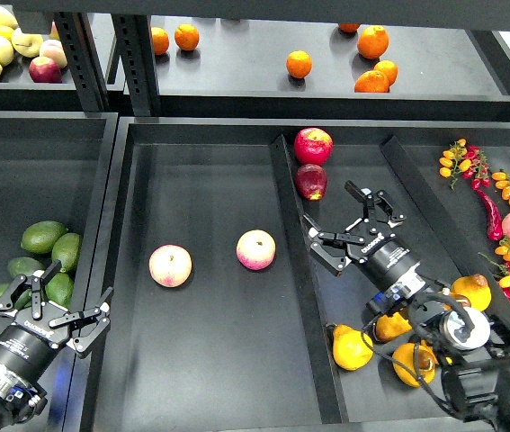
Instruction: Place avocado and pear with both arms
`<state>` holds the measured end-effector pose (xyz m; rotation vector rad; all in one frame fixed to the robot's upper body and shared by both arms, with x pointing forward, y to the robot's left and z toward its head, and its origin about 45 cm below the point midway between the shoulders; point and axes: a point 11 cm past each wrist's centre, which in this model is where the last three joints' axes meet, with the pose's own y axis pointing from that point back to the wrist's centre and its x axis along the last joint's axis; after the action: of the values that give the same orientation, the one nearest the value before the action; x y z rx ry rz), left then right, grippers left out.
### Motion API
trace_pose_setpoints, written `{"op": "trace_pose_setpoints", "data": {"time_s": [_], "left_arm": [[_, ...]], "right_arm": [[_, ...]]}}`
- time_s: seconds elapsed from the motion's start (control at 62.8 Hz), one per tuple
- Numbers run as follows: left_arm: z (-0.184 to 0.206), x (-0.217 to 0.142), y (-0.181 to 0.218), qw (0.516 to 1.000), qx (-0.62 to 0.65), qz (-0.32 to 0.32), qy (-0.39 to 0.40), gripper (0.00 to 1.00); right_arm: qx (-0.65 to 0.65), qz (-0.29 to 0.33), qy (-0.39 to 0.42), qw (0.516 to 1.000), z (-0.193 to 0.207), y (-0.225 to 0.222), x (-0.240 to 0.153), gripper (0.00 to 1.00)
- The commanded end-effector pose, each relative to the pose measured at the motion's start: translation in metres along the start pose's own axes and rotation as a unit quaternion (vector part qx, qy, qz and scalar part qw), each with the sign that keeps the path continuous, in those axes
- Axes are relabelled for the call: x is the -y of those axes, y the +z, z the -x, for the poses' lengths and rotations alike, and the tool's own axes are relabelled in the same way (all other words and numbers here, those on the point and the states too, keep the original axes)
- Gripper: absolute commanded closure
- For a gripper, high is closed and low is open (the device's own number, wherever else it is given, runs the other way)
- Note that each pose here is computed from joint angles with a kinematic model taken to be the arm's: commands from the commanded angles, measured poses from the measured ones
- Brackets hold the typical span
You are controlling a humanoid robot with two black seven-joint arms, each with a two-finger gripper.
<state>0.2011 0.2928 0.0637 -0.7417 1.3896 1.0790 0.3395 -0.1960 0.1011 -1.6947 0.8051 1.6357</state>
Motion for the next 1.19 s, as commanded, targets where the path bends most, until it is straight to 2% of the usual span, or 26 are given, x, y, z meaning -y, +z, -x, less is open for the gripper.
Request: {"op": "trace_pose_setpoints", "data": {"time_s": [0.0, 0.159, 0.35, 0.637, 0.748, 0.892, 1.178], "left_arm": [[0.001, 0.0, 0.001, 1.0, -0.001, 0.002, -0.001, 0.01], [0.003, 0.0, 0.004, 1.0, 0.001, 0.006, -0.004, 0.01], [0.011, 0.005, 0.013, 1.0, 0.008, 0.015, -0.017, 0.01], [0.095, 0.051, 0.039, 0.988, 0.064, 0.021, -0.136, 0.01], [0.108, 0.054, 0.036, 0.985, 0.071, 0.02, -0.155, 0.01], [0.106, 0.055, 0.033, 0.986, 0.067, 0.024, -0.152, 0.01], [0.083, 0.063, 0.012, 0.991, 0.045, 0.014, -0.124, 0.01]], "right_arm": [[0.02, -0.014, 0.006, 1.0, -0.011, 0.006, -0.011, 0.01], [0.029, -0.02, 0.004, 0.999, -0.014, 0.014, -0.024, 0.01], [0.043, -0.011, -0.003, 0.999, 0.002, 0.023, -0.021, 0.0], [0.021, -0.015, 0.005, 1.0, 0.033, 0.006, -0.008, 0.0], [0.003, -0.02, 0.001, 1.0, 0.038, -0.001, -0.009, 0.0], [0.001, -0.045, -0.009, 0.999, 0.043, -0.012, -0.02, 0.0], [0.011, -0.057, 0.026, 0.998, 0.014, 0.0, -0.053, 0.0]]}}
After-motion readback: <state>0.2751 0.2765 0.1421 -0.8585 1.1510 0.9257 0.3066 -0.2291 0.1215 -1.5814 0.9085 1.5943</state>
